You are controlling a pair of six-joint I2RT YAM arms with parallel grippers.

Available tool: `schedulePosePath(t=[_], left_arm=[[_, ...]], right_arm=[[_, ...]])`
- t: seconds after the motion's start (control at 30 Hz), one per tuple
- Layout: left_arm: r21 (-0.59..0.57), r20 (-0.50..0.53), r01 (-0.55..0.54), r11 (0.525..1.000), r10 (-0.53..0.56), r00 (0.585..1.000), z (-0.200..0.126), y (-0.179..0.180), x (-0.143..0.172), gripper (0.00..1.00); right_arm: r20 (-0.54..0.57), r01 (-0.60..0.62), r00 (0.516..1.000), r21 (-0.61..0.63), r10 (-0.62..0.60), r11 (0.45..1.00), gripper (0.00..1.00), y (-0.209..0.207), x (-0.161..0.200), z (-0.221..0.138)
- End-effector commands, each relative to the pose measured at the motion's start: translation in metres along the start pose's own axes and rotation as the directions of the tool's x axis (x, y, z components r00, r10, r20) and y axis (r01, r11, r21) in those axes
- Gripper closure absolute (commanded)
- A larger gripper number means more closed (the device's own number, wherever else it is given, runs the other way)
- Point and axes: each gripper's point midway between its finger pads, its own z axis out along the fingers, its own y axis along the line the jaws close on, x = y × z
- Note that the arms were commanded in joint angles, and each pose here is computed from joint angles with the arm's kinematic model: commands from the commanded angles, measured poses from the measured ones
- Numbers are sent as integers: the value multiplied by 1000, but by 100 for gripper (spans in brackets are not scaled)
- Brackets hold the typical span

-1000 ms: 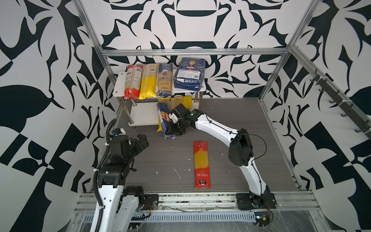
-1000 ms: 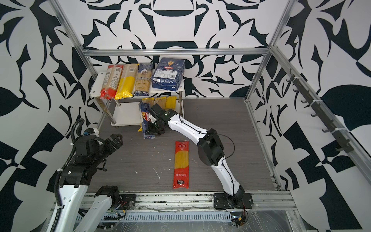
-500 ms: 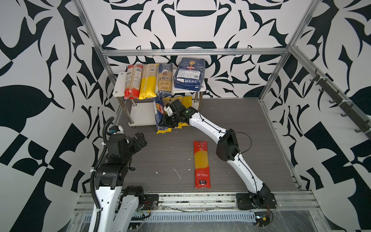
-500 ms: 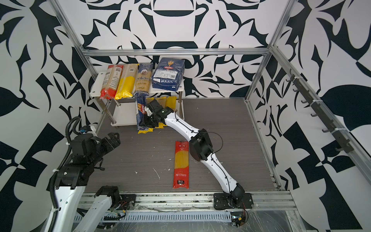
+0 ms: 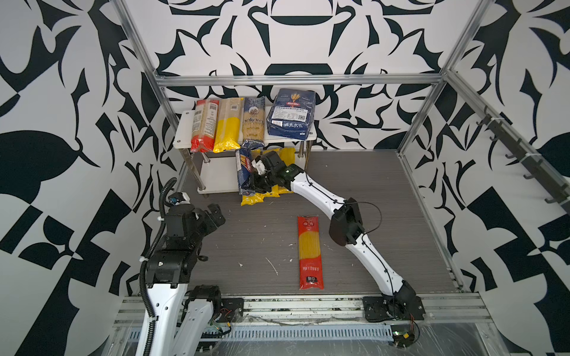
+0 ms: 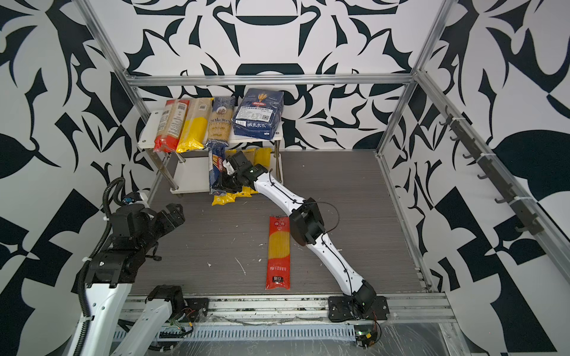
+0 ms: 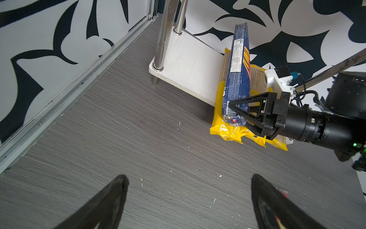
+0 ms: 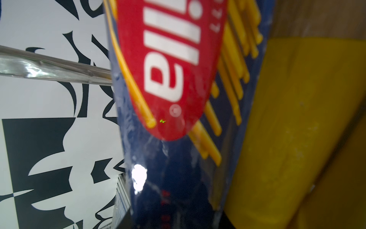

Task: Arrange pasta packages on shelves
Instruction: Place the pasta bag on the shelf, then move the pasta bag to the center of the table.

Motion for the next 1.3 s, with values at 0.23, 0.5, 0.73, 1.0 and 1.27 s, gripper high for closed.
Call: schedulePosePath(t=[0.23, 0.5, 0.73, 1.0, 1.27], left_arm=[[-18, 12, -16, 1000, 16, 1000, -4, 0, -8, 1], [-39, 22, -22, 999, 23, 999, -5, 2, -13, 1], [-39, 6, -14, 999, 15, 1000, 2, 2, -9, 1], [36, -21, 54, 998, -54, 998, 16, -8, 4, 1], [130, -167, 149, 980, -127, 978, 28, -27, 35, 0]], right_arm=[[217, 230, 958, -194, -187, 954, 33, 87, -48, -41], [203, 196, 967, -194, -157, 961, 27, 79, -50, -39], [176, 189, 971, -159, -161, 969, 27, 75, -45, -49], [68, 206, 977, -55, -202, 977, 27, 63, 2, -63], [27, 213, 976, 39, -215, 976, 27, 44, 51, -104]])
